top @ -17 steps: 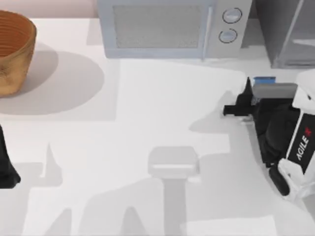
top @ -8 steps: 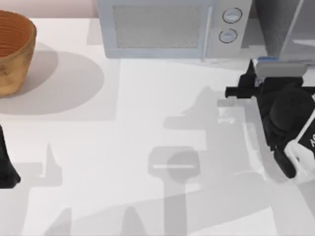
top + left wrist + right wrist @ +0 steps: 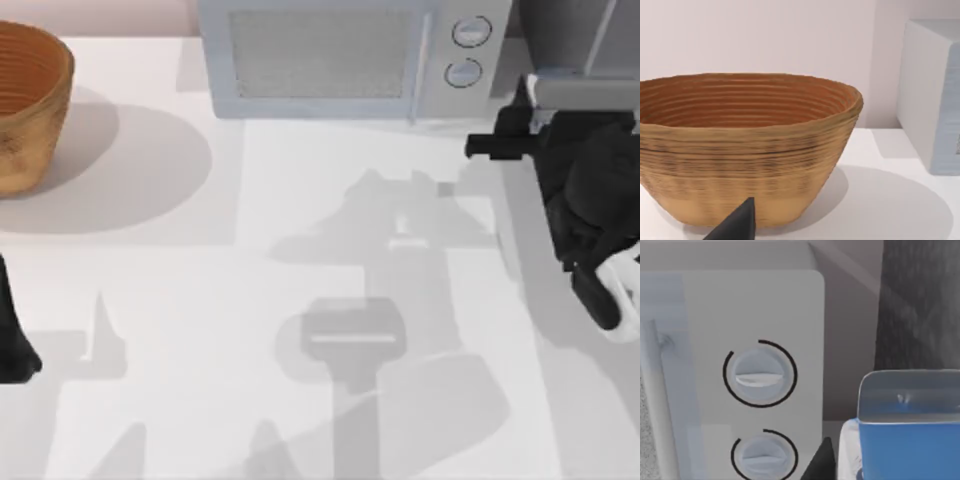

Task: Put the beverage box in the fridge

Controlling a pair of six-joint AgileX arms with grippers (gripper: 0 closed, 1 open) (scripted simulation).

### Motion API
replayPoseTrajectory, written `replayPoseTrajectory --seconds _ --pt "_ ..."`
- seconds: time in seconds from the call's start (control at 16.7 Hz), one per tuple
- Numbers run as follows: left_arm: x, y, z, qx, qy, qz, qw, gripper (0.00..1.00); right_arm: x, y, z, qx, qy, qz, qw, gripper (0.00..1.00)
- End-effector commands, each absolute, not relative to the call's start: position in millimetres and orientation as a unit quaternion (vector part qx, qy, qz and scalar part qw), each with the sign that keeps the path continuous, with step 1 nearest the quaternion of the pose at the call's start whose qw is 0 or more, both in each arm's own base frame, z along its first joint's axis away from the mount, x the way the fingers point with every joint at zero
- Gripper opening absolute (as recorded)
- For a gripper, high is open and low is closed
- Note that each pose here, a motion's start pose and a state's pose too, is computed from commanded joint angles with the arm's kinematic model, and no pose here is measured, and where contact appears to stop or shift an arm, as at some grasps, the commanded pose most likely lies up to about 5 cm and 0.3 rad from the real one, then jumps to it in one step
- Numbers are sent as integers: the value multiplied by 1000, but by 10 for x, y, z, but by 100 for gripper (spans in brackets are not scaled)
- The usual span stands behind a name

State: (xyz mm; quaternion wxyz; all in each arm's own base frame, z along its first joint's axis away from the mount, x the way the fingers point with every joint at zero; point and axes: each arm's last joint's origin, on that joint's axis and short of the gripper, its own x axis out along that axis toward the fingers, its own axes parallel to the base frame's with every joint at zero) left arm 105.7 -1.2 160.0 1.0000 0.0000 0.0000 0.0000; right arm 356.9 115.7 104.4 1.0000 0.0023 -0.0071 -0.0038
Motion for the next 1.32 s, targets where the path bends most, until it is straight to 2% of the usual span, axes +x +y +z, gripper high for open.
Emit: replayPoseTrajectory --seconds 0.48,0.96,1.32 --pt "1057 -12 1600 0 0 0 1000 100 3477 1128 1482 1 -1 -4 1000 0" --pt "1057 -12 1600 0 0 0 1000 100 3478 1115 1552 3 -6 -6 1000 0" --pt "1057 -12 1600 0 0 0 1000 100 3279 877 2066 0 -46 -16 999 0"
